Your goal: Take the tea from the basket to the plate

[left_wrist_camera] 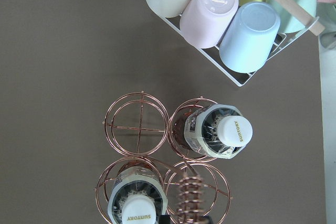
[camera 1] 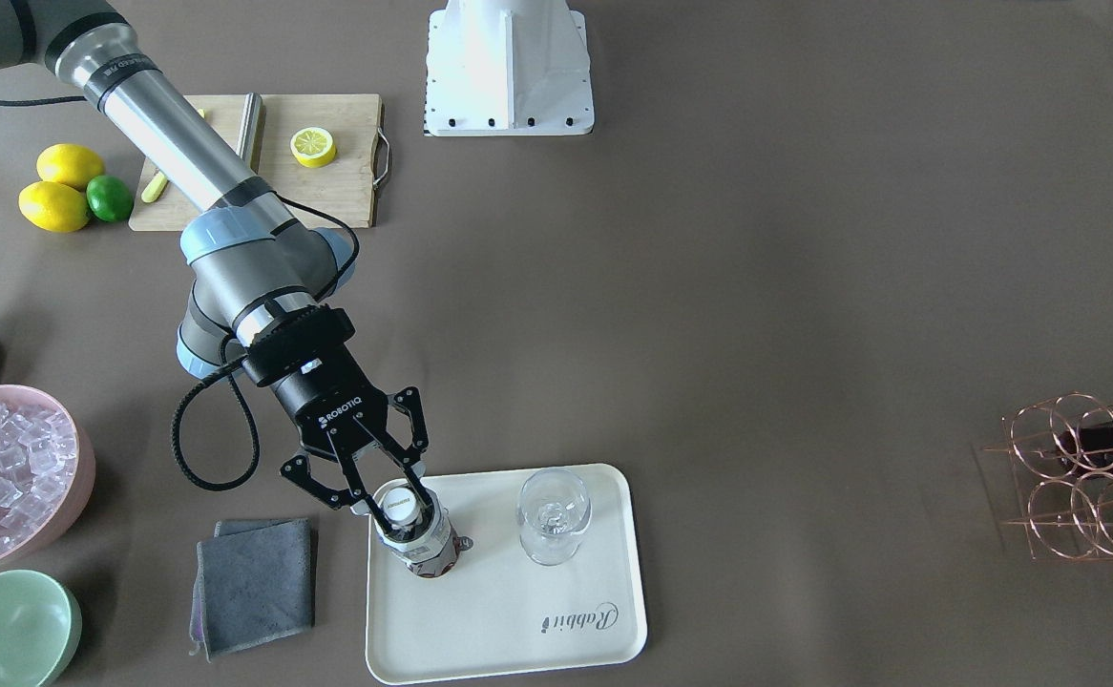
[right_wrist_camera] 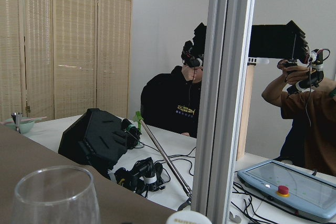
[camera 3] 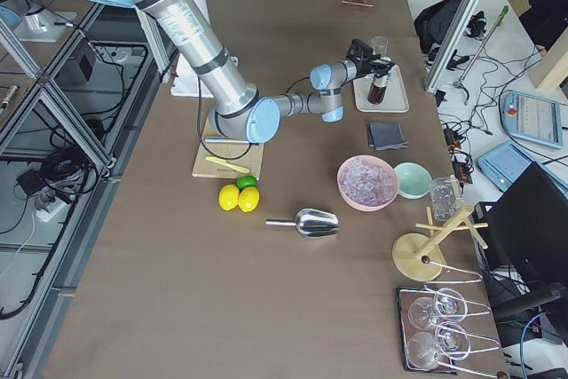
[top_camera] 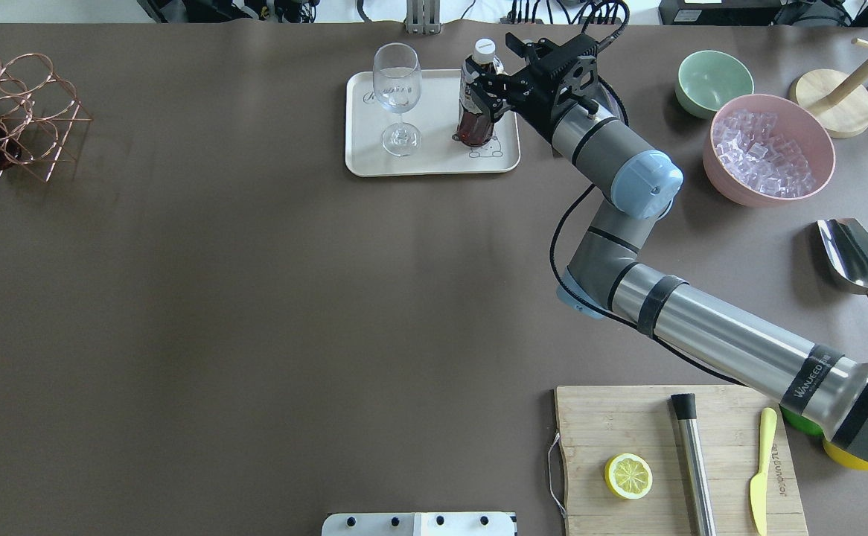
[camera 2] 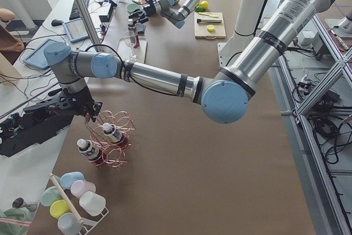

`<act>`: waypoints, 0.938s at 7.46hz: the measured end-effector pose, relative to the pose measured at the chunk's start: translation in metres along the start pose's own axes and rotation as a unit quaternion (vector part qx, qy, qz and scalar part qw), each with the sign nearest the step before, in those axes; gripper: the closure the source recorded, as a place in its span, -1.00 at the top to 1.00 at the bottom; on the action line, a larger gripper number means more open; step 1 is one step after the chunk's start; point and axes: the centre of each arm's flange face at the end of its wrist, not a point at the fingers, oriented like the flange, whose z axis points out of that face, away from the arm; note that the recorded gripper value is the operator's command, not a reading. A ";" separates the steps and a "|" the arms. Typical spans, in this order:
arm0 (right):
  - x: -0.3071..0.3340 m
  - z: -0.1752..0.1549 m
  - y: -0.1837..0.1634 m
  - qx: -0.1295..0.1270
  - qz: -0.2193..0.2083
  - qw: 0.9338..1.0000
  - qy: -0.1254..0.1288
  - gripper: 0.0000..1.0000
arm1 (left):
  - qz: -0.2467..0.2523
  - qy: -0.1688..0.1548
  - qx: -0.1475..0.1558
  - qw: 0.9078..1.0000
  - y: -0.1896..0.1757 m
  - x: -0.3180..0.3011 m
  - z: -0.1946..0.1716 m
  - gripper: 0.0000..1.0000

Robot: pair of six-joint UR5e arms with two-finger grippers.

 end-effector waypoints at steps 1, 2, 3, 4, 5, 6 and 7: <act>0.001 0.000 -0.002 0.001 0.000 1.000 0.000 1.00 | 0.002 0.002 0.001 1.000 0.002 0.002 -0.002 0.97; 0.004 0.001 -0.004 0.002 0.000 1.000 0.000 1.00 | 0.003 0.002 0.002 1.000 0.004 0.002 -0.002 0.97; 0.010 0.001 -0.011 0.004 -0.001 1.000 -0.003 1.00 | 0.003 0.001 0.002 1.000 0.003 0.001 -0.001 0.97; 0.019 0.001 -0.023 0.004 -0.003 1.000 -0.013 1.00 | 0.003 0.002 0.003 1.000 0.001 -0.001 -0.001 0.97; 0.029 -0.001 -0.033 -0.003 -0.005 0.999 -0.031 1.00 | 0.005 0.006 0.002 1.000 -0.003 -0.010 -0.003 0.97; 0.040 -0.004 -0.039 -0.018 -0.008 0.998 -0.052 1.00 | 0.010 0.014 0.001 1.000 -0.009 -0.027 -0.009 0.97; 0.054 -0.007 -0.044 -0.040 -0.012 0.996 -0.073 1.00 | 0.030 0.021 0.000 0.999 -0.016 -0.046 -0.022 0.97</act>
